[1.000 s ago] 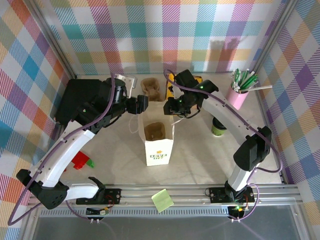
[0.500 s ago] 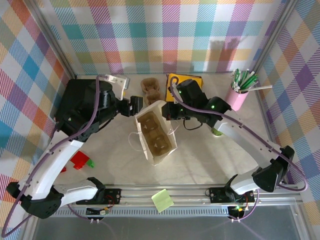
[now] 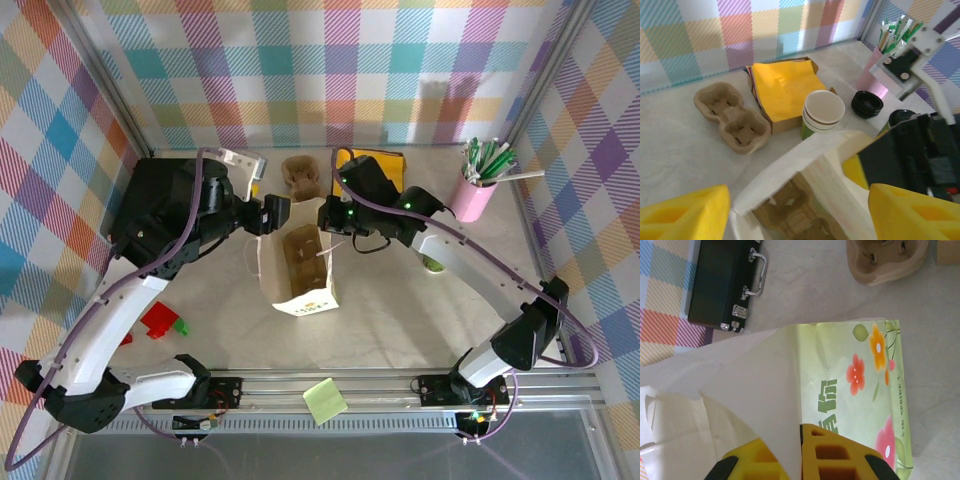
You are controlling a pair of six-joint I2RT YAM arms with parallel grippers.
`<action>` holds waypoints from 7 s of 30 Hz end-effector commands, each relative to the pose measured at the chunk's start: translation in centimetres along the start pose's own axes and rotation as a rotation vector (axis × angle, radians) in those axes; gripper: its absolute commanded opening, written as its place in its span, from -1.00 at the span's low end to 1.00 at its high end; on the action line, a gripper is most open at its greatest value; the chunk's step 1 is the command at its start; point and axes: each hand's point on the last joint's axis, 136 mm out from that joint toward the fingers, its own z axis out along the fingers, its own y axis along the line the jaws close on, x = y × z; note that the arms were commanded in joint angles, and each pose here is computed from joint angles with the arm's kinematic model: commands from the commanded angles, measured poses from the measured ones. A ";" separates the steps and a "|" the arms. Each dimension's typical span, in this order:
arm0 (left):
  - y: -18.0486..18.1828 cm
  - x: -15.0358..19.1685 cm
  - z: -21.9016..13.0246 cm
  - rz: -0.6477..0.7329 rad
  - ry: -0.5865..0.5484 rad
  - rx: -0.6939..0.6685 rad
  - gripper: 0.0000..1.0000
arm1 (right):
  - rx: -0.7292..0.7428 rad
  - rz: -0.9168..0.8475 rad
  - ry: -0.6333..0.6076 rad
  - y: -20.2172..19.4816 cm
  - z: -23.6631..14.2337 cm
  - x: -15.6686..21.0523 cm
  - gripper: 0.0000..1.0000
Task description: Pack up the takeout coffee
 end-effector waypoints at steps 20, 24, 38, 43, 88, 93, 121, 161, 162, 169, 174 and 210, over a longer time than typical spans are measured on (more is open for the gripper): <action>-4.1 10.7 2.4 -0.301 0.536 -0.151 -0.38 | -0.047 0.366 0.013 -1.7 0.9 1.2 -0.82; -3.5 13.4 2.7 -0.340 0.615 -0.245 -0.47 | -0.049 0.366 0.015 -2.2 0.5 1.6 -0.82; -5.3 20.2 7.1 -0.325 0.856 -0.207 -0.56 | -0.070 0.416 0.039 -2.7 0.9 2.6 -0.82; -5.6 21.6 8.4 -0.312 0.901 -0.204 -0.59 | -0.075 0.424 0.041 -2.4 1.0 2.3 -0.82; -3.0 29.6 14.5 -0.269 0.949 -0.190 -0.82 | 0.000 0.432 0.001 -5.1 -1.0 2.6 -0.86; -2.6 31.3 14.8 -0.232 1.000 -0.202 -0.82 | -0.006 0.427 -0.004 -5.0 -1.3 2.4 -0.86; -2.4 31.9 14.7 -0.082 1.074 -0.178 -0.84 | -0.068 0.356 -0.036 -2.4 -1.8 0.0 -0.87; -5.2 13.7 8.0 -0.253 0.676 -0.040 -0.53 | 0.053 0.312 0.034 -3.5 -0.3 0.1 -0.72; -4.9 13.3 7.5 -0.255 0.669 -0.053 -0.53 | 0.055 0.312 0.038 -3.6 -0.3 0.1 -0.70; -3.5 8.7 4.2 -0.284 0.563 -0.075 -0.38 | 0.085 0.290 0.059 -4.8 -0.7 0.1 -0.31; -3.3 5.2 2.9 -0.300 0.474 -0.072 -0.15 | 0.085 0.247 0.066 -5.2 -1.8 -0.7 0.01; -0.5 8.9 5.8 -0.419 0.397 -0.078 -0.11 | 0.382 0.088 -0.101 -18.4 -14.6 -1.3 0.59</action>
